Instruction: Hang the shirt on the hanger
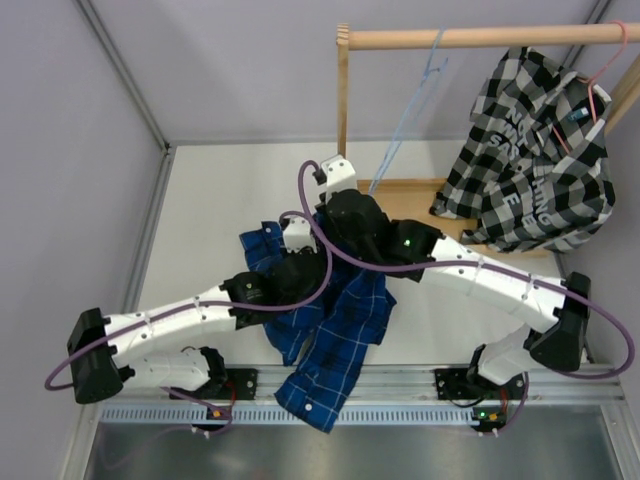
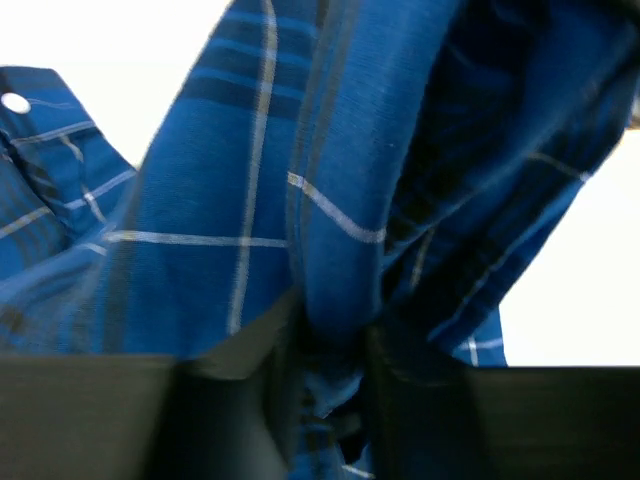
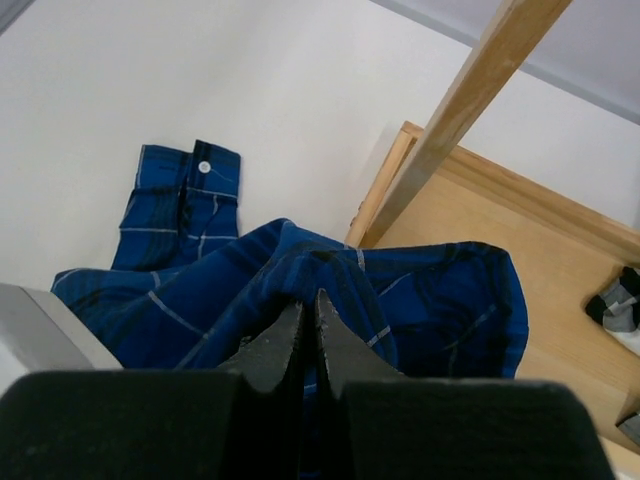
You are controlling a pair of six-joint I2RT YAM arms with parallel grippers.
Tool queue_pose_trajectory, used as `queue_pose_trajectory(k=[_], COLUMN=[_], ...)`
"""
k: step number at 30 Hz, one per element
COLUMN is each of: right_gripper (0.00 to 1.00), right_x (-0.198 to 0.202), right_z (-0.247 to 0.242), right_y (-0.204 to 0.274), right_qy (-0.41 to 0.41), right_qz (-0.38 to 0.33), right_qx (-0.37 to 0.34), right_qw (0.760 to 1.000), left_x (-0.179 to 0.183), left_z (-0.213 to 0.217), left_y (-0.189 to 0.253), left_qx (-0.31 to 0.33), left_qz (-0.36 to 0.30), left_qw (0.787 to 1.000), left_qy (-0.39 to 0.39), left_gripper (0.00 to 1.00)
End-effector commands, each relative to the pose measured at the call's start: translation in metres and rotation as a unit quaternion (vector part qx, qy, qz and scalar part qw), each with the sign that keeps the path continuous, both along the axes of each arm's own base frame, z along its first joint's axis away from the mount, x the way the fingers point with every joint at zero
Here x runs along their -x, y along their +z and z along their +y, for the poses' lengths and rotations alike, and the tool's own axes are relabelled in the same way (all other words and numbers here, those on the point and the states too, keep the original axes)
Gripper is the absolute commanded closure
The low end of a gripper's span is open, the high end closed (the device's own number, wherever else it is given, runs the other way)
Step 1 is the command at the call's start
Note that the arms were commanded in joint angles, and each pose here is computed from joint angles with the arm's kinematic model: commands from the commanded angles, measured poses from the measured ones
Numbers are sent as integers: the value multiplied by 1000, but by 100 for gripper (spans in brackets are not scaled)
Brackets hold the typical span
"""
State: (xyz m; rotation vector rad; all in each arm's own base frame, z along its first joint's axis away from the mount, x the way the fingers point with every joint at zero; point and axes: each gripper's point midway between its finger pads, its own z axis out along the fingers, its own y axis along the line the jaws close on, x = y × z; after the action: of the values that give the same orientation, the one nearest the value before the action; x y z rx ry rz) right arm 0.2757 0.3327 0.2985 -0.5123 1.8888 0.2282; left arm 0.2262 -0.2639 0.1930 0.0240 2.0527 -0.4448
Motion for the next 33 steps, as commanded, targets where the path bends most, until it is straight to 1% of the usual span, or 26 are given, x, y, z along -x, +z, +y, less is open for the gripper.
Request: queue_pose_trajectory(k=[1, 3, 6, 8, 10, 11, 12, 13, 14, 15, 16, 17, 18, 19, 20, 21, 22, 24, 25, 26, 28, 29, 30, 31, 32, 33], right_gripper=[100, 100, 100, 100, 100, 100, 100, 100, 100, 100, 100, 100, 100, 100, 100, 100, 100, 100, 100, 100, 100, 100, 100, 100, 100, 100], right_x=[5, 2, 4, 13, 34, 43, 59, 72, 89, 99, 113, 131, 145, 160, 173, 192, 198, 208, 207, 198, 180, 164, 147, 142, 124, 116], right_z=[-10, -20, -35, -38, -30, -26, -17, -22, -18, -20, -26, -25, -28, -38, -42, -51, -55, -66, -66, -69, -67, -70, -61, -71, -78, -79], right_y=[26, 22, 17, 22, 40, 47, 61, 83, 97, 109, 143, 160, 177, 212, 231, 268, 273, 306, 305, 308, 292, 282, 248, 237, 223, 175], right_qy=[-8, -19, -19, 13, 85, 116, 171, 196, 241, 265, 286, 328, 354, 375, 391, 420, 427, 429, 425, 398, 355, 312, 279, 253, 196, 167], right_qz=[-21, -20, -16, -23, -31, -35, -39, -55, -57, -61, -82, -84, -86, -104, -99, -118, -109, -121, -114, -116, -104, -102, -79, -79, -79, -57], right_qx=[-46, -44, -41, -42, -82, -96, -120, -146, -165, -175, -201, -216, -232, -261, -285, -310, -307, -331, -327, -330, -322, -322, -298, -298, -306, -282], right_qw=[999, 999, 999, 999, 993, 988, 977, 968, 955, 946, 933, 916, 902, 884, 869, 845, 843, 832, 836, 848, 871, 888, 909, 917, 928, 943], left_x=[-14, -8, 0, 10, 17, 23, 30, 34, 38, 41, 49, 49, 63, 79, 83, 98, 117, 112, 121, 98, 79, 61, 53, 44, 33, 27], left_z=[8, 24, 61, 88, 99, 102, 112, 116, 116, 117, 129, 124, 114, 124, 117, 110, 131, 111, 132, 95, 69, 35, 17, 1, -23, -32], left_y=[36, 42, 64, 86, 118, 130, 166, 183, 196, 215, 262, 277, 300, 345, 364, 387, 432, 451, 485, 477, 459, 427, 403, 381, 322, 295], left_qx=[46, 49, 55, 42, 46, 20, 45, 43, 15, 13, 38, 6, 19, 45, 31, 45, 74, 39, 55, 13, -28, -60, -81, -92, -126, -132], left_qz=[-48, -58, -79, -102, -131, -150, -179, -196, -216, -231, -265, -286, -314, -362, -390, -419, -466, -484, -514, -497, -466, -428, -403, -384, -327, -303], left_qw=[996, 995, 992, 991, 989, 988, 983, 979, 975, 971, 961, 954, 938, 915, 899, 875, 849, 834, 821, 831, 846, 856, 862, 867, 878, 883], left_qy=[54, 57, 82, 74, 48, 12, -2, -17, -48, -64, -69, -92, -148, -172, -197, -239, -239, -261, -242, -251, -259, -282, -295, -303, -326, -334], left_gripper=[73, 86, 100, 100, 100, 100, 100, 100, 100, 100, 100, 100, 100, 100, 100, 100, 100, 100, 100, 100, 100, 100, 100, 100, 100, 100])
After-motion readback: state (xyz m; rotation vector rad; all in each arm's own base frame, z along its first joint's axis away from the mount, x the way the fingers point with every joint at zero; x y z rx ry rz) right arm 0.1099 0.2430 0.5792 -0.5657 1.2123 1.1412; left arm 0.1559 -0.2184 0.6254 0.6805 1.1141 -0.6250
